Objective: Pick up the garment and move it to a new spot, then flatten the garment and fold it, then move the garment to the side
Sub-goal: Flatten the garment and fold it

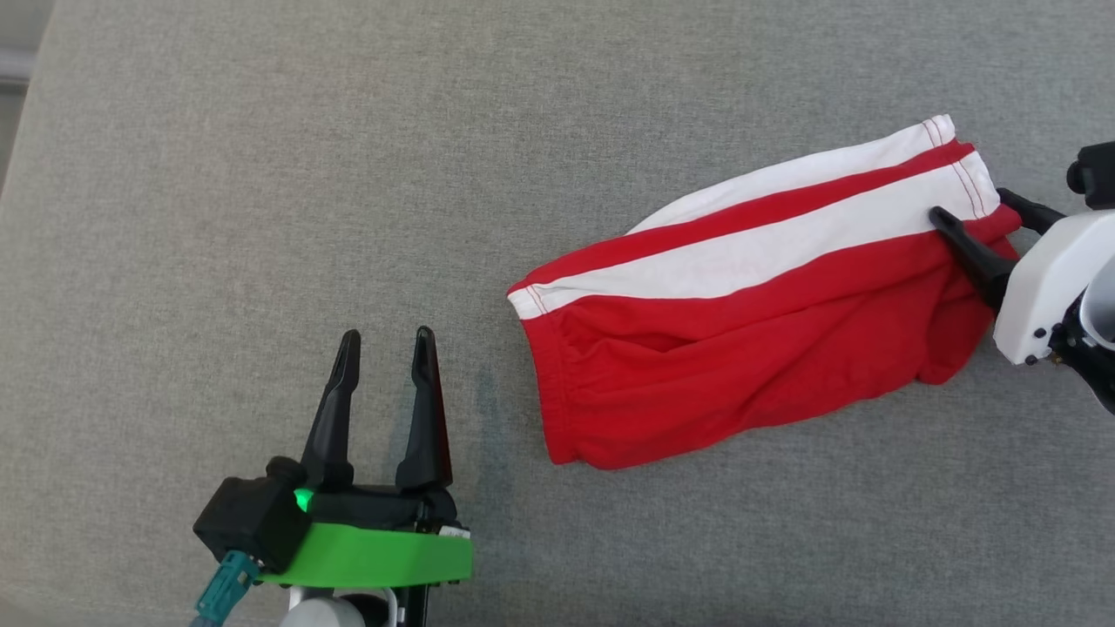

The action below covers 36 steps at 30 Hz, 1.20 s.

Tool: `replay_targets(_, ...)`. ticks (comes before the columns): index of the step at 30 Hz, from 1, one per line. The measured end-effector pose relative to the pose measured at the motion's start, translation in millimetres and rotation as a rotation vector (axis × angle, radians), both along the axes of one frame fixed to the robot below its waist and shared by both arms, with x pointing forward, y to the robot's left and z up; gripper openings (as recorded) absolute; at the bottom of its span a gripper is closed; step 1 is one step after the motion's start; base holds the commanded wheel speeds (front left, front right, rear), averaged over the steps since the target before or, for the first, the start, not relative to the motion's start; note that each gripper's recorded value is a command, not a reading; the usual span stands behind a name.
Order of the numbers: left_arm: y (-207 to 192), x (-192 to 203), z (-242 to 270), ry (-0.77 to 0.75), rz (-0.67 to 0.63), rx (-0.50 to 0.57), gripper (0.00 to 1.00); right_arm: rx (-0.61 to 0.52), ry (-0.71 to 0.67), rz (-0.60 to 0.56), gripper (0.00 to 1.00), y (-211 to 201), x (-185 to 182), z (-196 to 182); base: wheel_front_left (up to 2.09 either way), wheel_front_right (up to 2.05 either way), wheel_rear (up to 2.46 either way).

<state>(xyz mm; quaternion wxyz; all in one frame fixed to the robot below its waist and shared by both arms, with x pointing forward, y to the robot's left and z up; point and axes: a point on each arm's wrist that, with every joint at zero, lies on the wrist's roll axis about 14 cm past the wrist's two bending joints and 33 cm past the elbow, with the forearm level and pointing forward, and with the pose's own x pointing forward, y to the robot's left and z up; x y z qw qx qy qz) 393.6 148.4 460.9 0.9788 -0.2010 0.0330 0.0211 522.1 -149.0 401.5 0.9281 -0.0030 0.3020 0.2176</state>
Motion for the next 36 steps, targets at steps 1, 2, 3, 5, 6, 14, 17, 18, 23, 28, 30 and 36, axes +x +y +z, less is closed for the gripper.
replay_targets(1,0,1,0,0.0,0.0,-0.002,1.0,-0.024,0.017,0.005,1.0,0,2,-5,0.0,0.0,0.0)
replay_targets(2,0,2,1,-0.004,0.0,-0.003,1.0,-0.046,0.041,0.007,1.0,1,4,-12,0.0,0.0,0.0)
replay_targets(3,0,3,1,-0.006,0.0,-0.002,1.0,-0.055,0.063,0.013,1.0,3,5,-18,0.0,0.0,0.0)
replay_targets(5,1,2,1,-0.001,0.005,-0.006,1.0,-0.054,0.096,0.021,1.0,10,8,-26,0.0,0.0,0.0)
replay_targets(6,2,1,-1,0.004,0.01,-0.004,1.0,-0.053,0.106,0.025,1.0,13,10,-29,0.0,0.0,0.0)
replay_targets(14,9,-5,-9,0.036,0.033,-0.012,1.0,0.135,0.171,0.02,0.0,43,9,-29,0.0,0.0,0.0)
replay_targets(17,5,-10,-16,0.058,0.011,-0.016,1.0,0.189,0.176,-0.019,0.0,34,3,-24,0.0,0.0,0.0)
replay_targets(18,3,-12,-17,0.06,0.003,-0.02,1.0,0.2,0.18,-0.04,0.0,28,1,-23,0.0,0.0,0.0)
replay_targets(23,-4,-23,-20,0.067,-0.032,-0.008,1.0,0.243,0.156,-0.197,0.0,-26,-11,-7,0.0,0.0,0.0)
replay_targets(28,-12,-26,-12,0.04,-0.067,-0.007,1.0,0.228,0.086,-0.357,0.0,-94,-26,22,0.0,0.0,0.0)
replay_targets(30,-17,-27,-10,0.033,-0.085,-0.01,1.0,0.233,0.046,-0.404,0.0,-112,-29,36,0.0,0.0,0.0)
replay_targets(36,-28,-34,-9,0.032,-0.119,-0.012,1.0,0.262,-0.013,-0.385,0.0,-108,-35,74,0.0,0.0,0.0)
